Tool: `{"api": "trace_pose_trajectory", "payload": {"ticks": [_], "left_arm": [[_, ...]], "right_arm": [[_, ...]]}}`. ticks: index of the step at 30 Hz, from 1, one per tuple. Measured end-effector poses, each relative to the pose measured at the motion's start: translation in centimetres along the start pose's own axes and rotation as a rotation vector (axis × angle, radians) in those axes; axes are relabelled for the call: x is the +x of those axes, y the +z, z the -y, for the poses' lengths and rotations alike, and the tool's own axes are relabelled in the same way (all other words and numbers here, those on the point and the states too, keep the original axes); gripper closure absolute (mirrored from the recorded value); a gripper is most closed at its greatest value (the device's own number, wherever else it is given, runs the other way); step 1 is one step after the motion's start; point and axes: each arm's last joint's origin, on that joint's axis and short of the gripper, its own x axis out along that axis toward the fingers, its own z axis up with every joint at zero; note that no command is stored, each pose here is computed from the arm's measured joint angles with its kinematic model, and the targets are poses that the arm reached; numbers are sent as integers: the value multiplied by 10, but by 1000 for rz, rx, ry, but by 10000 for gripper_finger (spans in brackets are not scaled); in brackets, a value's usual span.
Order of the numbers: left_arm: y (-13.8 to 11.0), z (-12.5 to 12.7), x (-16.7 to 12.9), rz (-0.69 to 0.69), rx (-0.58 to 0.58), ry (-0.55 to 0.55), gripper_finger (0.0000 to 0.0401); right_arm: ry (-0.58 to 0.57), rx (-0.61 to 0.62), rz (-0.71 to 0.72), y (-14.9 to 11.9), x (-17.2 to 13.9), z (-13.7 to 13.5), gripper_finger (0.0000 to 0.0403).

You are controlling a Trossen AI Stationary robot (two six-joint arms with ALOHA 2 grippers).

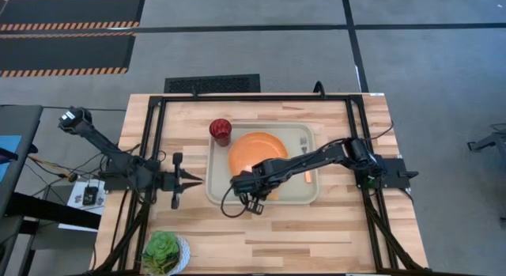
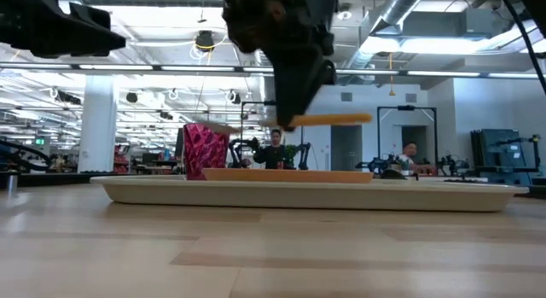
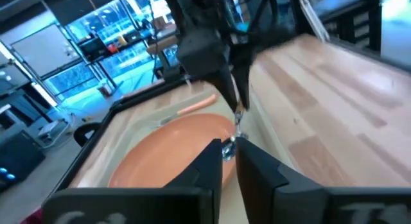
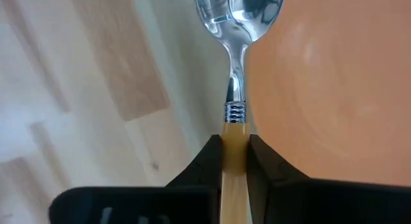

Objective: Pick and place plate/cup/fork/spoon on tray
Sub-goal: Put the orange spoon to the right of the orange plate on the gray serving tray

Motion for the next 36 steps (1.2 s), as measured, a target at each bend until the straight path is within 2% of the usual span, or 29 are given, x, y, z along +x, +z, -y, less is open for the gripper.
{"api": "trace_pose_trajectory", "payload": {"ticks": [3,7,11,20,24,29,36], "left_arm": [[-3,-3,-5,26,-41,7,376],[-4,-7,-10,52,-77,13,381],[-5,-8,-12,54,-87,17,381],[-5,-9,-12,42,-118,52,381],[-5,-9,-12,42,-123,53,381],[-5,-10,-12,40,-131,64,382],[-6,-10,-12,35,-147,87,382]], "right_arm": [[-17,31,12,-8,-2,3,362],[13,99,81,-19,-10,11,364],[35,210,142,-39,-14,23,364],[0,680,205,-91,-27,52,362],[-89,876,179,-107,-24,64,361],[-168,1083,144,-111,-9,86,361],[-229,1204,111,-101,14,119,361]]}}
